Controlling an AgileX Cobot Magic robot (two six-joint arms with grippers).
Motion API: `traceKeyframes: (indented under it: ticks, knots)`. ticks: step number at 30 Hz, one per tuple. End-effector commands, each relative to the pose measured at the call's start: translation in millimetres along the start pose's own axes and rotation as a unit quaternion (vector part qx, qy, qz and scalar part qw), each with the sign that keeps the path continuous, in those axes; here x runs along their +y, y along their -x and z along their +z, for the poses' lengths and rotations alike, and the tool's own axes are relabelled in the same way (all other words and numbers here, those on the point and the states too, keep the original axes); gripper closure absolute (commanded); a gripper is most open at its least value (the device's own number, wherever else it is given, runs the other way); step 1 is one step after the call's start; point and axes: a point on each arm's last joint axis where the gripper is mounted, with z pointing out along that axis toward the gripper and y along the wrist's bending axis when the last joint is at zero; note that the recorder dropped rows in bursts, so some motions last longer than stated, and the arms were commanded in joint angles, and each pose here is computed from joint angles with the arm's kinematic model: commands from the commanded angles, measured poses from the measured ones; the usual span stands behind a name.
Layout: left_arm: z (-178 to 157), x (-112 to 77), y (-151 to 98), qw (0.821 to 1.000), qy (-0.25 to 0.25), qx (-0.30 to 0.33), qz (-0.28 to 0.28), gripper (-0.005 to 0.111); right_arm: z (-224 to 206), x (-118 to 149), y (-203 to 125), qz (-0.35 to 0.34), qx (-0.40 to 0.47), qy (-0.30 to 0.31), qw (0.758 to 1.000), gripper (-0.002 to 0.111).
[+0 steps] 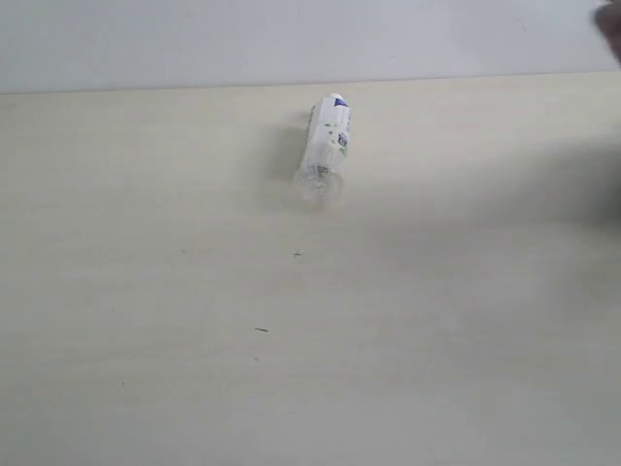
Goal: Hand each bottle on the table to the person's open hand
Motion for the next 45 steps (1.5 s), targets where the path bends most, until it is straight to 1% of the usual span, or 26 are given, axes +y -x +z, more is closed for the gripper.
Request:
traceKeyframes:
  ticks: [1, 4, 8, 9, 12, 18, 45]
  knots:
    - [0, 0.0, 0, 1.0, 0.0, -0.004, -0.005, 0.107, -19, -4, -41, -0.046, -0.041, -0.055, 0.997, 0.107]
    - [0, 0.0, 0, 1.0, 0.0, -0.004, -0.005, 0.107, -18, -6, -61, -0.06, -0.065, -0.084, 0.992, 0.107]
    - [0, 0.0, 0, 1.0, 0.0, -0.004, -0.005, 0.107, -20, -7, -74, -0.053, -0.155, -0.112, 0.98, 0.107]
    - [0, 0.0, 0, 1.0, 0.0, -0.004, -0.005, 0.107, -19, -6, -77, -0.05, -0.165, -0.115, 0.978, 0.107]
    - [0, 0.0, 0, 1.0, 0.0, -0.002, -0.004, 0.107, -15, -7, -80, -0.056, -0.163, -0.123, 0.977, 0.107]
    - [0, 0.1, 0, 1.0, 0.001, -0.002, -0.004, 0.107, -13, -6, -78, -0.061, -0.176, -0.109, 0.977, 0.107]
    - [0, 0.1, 0, 1.0, 0.001, -0.002, -0.004, 0.107, -13, -6, -80, -0.059, -0.165, -0.111, 0.978, 0.107]
